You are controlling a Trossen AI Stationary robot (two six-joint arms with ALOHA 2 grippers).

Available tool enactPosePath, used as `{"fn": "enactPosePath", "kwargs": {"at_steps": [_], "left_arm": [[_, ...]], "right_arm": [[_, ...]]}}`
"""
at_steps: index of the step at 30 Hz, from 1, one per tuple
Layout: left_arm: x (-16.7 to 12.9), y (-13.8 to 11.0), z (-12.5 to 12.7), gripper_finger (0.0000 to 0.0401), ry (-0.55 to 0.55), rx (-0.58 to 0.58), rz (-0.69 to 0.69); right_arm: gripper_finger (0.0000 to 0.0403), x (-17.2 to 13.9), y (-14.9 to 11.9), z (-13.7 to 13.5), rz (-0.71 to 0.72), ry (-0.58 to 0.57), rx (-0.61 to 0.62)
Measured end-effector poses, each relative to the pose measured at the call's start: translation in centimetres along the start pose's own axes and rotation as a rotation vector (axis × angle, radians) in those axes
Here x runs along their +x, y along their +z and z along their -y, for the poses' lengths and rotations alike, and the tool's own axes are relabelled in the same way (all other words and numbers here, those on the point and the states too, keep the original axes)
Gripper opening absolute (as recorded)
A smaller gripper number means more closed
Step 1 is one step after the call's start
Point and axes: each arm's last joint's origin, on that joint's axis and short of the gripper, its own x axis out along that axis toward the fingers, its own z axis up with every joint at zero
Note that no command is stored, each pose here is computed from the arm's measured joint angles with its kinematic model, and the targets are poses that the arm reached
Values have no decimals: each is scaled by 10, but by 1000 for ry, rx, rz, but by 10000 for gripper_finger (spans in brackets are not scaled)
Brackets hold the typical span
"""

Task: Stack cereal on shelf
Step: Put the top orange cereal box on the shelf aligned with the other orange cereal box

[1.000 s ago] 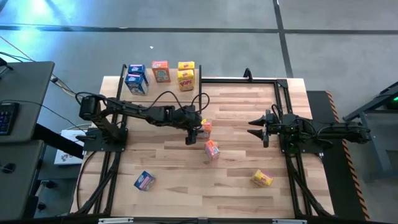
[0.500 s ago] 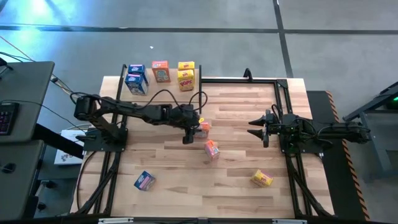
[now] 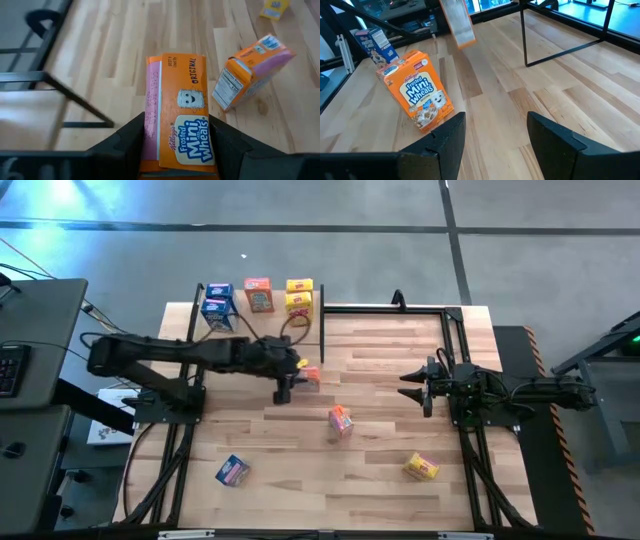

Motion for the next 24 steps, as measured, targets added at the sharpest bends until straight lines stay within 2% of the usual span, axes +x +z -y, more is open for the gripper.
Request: {"fn": "enactPosePath", "kwargs": {"at_steps": [11,24], "left_arm": [[-67,-8,-18,160,84,1,18],[-122,-26,-49,160,242,78,36]], "right_arm": [[205,0,-3,1,-30,-8,-4],[205,0,-4,1,-43,-12,-5]]}}
